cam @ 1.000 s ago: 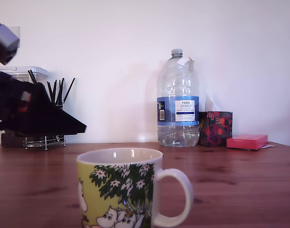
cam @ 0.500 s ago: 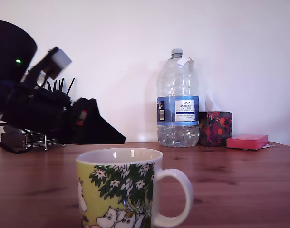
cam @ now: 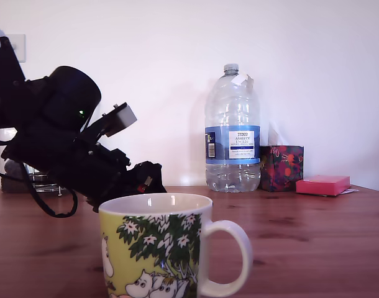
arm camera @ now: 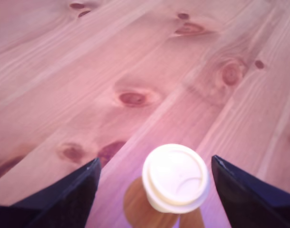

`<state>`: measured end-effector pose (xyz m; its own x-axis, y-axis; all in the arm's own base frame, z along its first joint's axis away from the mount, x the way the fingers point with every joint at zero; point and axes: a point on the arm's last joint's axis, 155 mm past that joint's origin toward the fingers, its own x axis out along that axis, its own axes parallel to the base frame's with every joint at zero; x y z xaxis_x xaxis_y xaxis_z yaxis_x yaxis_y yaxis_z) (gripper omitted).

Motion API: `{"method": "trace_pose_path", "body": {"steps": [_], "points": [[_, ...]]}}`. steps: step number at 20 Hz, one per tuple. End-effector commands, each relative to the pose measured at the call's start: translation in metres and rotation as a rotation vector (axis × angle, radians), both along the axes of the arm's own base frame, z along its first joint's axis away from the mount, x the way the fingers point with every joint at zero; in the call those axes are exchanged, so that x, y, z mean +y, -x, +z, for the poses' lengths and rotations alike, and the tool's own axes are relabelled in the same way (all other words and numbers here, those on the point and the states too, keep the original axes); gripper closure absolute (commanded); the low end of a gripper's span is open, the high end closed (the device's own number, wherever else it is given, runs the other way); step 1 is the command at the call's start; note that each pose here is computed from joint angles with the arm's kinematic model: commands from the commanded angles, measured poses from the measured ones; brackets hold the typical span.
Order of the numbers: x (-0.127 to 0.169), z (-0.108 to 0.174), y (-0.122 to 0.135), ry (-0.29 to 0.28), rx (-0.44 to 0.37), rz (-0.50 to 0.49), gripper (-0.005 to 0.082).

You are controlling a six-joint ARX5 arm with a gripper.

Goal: Pick up the coffee capsules from the table one by one and drop them inside the nearest coffee cup

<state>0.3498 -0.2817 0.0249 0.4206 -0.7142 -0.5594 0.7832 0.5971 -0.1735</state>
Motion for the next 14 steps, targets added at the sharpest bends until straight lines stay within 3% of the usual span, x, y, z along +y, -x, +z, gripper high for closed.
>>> {"method": "trace_pose_path", "body": {"steps": [1, 3, 6, 8, 14], "points": [[0.0, -0.0096, 0.0029, -0.016, 0.023, -0.006, 0.0108], [0.0003, -0.0104, 0.0033, -0.019, 0.028, -0.005, 0.0188], [0.0014, -0.0131, 0.0056, -0.026, 0.042, -0.006, 0.045], [0.0012, -0.0128, 0.0054, -0.025, 0.041, -0.006, 0.0555], [0.0003, -0.0091, 0.0047, -0.018, 0.033, -0.009, 0.0561]]}}
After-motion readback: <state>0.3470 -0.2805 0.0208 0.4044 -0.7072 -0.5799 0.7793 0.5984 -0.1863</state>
